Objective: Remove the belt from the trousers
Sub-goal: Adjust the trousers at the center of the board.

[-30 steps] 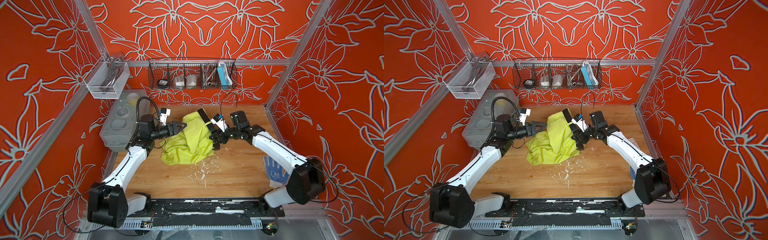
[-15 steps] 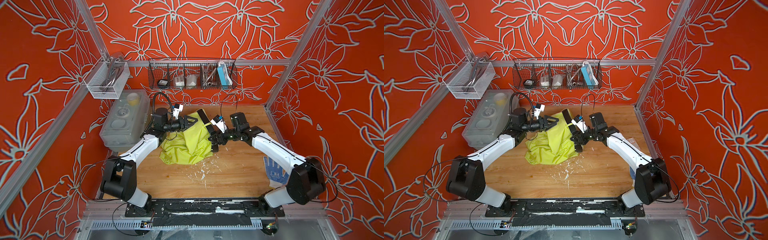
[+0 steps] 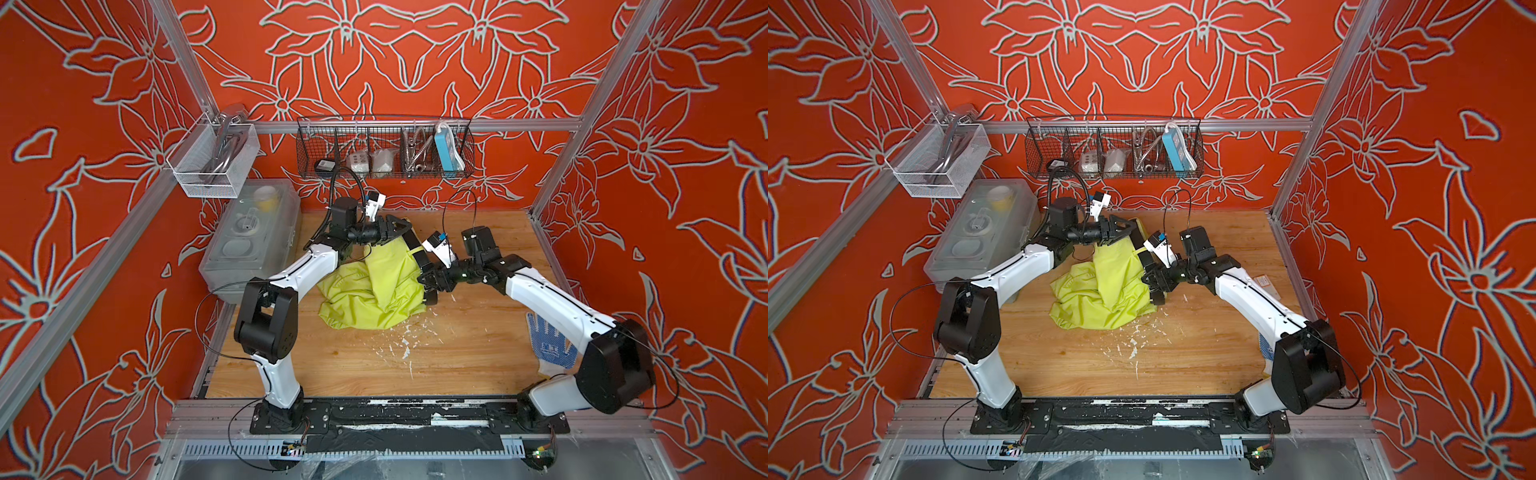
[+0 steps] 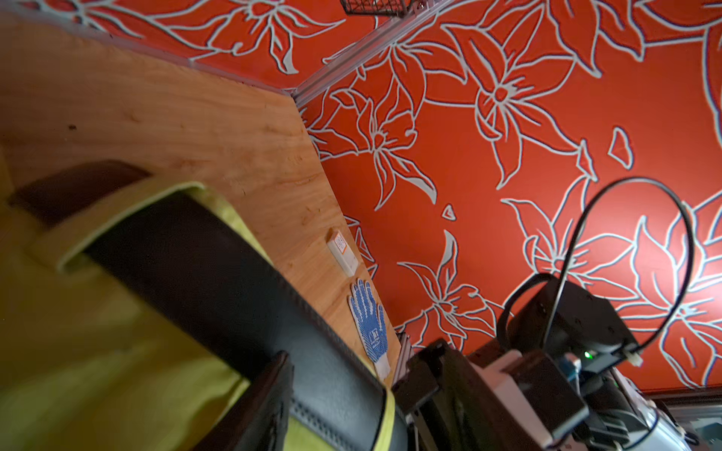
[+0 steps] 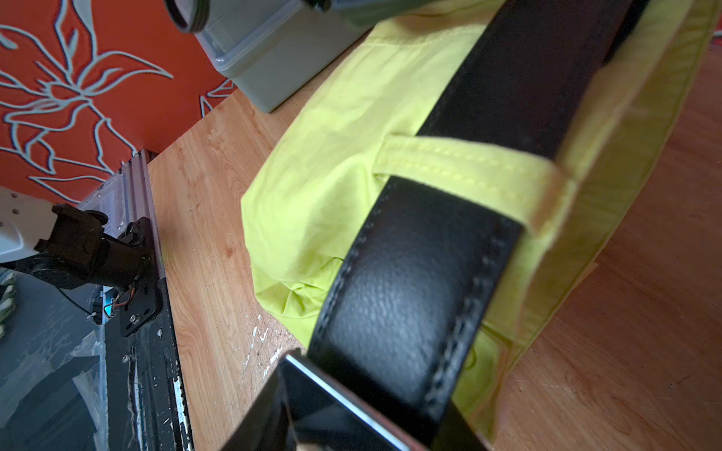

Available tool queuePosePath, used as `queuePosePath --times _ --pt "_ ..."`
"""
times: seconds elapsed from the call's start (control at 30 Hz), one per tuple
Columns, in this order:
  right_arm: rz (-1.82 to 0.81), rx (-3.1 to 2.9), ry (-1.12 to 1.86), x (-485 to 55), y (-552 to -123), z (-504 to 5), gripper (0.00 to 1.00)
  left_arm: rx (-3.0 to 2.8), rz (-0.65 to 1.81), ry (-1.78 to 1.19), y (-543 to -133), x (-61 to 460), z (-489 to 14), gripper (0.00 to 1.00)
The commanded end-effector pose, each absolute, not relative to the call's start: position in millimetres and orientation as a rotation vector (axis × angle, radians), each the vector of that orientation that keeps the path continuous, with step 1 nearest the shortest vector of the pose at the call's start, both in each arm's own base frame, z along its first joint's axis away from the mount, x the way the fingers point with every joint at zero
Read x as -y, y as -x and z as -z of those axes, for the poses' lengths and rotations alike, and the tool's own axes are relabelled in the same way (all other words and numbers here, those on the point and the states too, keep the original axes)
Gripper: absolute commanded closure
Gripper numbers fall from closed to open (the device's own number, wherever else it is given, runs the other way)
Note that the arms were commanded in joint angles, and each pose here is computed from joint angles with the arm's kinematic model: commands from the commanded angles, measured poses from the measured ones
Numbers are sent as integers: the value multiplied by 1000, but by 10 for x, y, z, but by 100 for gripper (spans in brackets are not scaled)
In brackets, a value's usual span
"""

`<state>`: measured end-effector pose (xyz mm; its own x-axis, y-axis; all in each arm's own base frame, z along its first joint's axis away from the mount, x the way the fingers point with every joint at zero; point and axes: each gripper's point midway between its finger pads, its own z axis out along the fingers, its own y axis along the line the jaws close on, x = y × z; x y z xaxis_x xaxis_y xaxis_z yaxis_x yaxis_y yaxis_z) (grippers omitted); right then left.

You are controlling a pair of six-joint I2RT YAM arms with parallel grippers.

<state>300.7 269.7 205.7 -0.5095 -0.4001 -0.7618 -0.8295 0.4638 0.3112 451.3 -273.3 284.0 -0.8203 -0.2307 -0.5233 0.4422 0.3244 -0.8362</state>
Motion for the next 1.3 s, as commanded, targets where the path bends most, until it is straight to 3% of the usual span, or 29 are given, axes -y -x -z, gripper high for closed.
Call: queuePosePath --times 0.0,0.63,1.27 --pt "-951 -2011 1052 -2752 -2934 -2260 100 -2025 1507 -208 -4555 2758 -2883 39" --pt "-955 -2015 1065 -2765 -2944 -2231 100 -2114 1364 -105 -4603 2633 -2662 39" --pt "-949 -2005 1073 -2768 -2949 -2249 100 -1992 1653 72 -4641 2859 -2666 45"
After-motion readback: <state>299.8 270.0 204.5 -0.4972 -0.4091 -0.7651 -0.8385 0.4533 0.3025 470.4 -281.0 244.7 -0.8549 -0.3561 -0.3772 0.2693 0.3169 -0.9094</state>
